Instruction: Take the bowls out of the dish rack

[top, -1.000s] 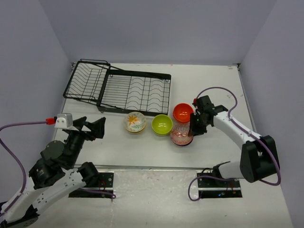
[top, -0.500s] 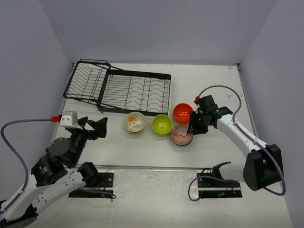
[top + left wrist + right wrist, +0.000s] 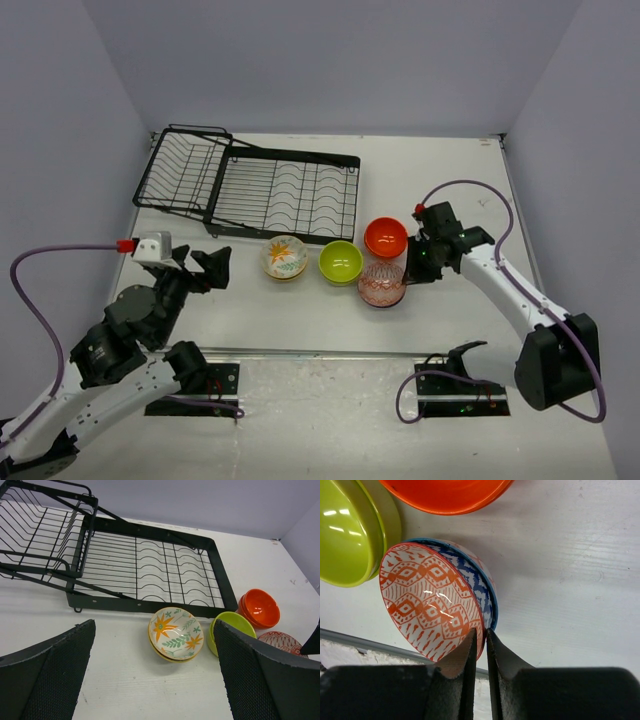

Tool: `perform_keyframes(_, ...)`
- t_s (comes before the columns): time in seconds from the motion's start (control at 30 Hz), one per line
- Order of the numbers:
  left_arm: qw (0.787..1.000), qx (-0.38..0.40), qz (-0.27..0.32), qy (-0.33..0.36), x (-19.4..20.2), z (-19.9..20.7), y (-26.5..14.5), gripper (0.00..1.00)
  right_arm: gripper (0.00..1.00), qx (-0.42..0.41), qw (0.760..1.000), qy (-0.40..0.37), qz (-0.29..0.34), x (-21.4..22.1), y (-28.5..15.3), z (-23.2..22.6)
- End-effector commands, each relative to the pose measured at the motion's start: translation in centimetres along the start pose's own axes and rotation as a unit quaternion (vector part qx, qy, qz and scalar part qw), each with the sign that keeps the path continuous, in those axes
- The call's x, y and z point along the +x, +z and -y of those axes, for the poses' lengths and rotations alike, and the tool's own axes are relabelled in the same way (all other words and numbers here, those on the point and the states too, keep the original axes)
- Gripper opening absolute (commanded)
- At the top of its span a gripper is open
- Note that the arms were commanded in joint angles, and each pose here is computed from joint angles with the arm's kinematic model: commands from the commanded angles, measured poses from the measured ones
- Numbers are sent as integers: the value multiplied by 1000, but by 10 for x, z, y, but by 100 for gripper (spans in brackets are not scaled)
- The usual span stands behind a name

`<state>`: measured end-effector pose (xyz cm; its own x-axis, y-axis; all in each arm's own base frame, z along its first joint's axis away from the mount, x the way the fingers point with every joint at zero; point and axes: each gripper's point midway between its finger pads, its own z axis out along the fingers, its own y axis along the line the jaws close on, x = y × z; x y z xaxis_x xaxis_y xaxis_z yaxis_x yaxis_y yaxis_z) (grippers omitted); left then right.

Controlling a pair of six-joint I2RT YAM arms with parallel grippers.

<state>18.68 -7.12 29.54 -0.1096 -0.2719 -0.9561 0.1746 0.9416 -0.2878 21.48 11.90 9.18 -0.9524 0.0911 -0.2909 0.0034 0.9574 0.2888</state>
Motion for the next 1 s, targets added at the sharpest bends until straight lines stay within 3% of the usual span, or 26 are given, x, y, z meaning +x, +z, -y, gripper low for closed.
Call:
perform_keyframes(0.0, 1000, -6, -7, -2, 2, 4, 6, 100, 14, 11, 1000, 10, 27, -8, -12, 1)
perform_keyframes(0.23, 999, -33, -15, -2, 2, 3, 14, 100, 11, 19, 999, 12, 46, -15, -22, 2)
perform_keyframes(0.4, 992, -121, -27, 16, 4, -19, 19, 100, 13, 43, 994, 17, 99, -31, -40, 8)
perform_keyframes(0.5, 985, -161, -52, 42, 12, -22, 28, 100, 32, 24, 983, 12, 184, -52, -80, -1)
perform_keyframes(0.53, 983, -164, -58, 48, 15, -20, 32, 100, 55, 21, 977, 4, 210, -56, -93, -2)
perform_keyframes(0.6, 980, -177, -70, 56, 20, -18, 42, 100, 77, 2, 958, -1, 285, -63, -138, -6)
perform_keyframes(0.63, 980, -176, -71, 53, 19, -16, 45, 100, 98, 5, 954, -2, 300, -59, -152, -4)
perform_keyframes(0.8, 987, -137, -81, 9, 4, -32, 86, 100, 99, 29, 905, 8, 423, -53, -247, 13)
perform_keyframes(0.97, 978, -197, -76, -7, -16, -80, 77, 100, 99, 106, 870, 37, 480, -38, -283, 52)
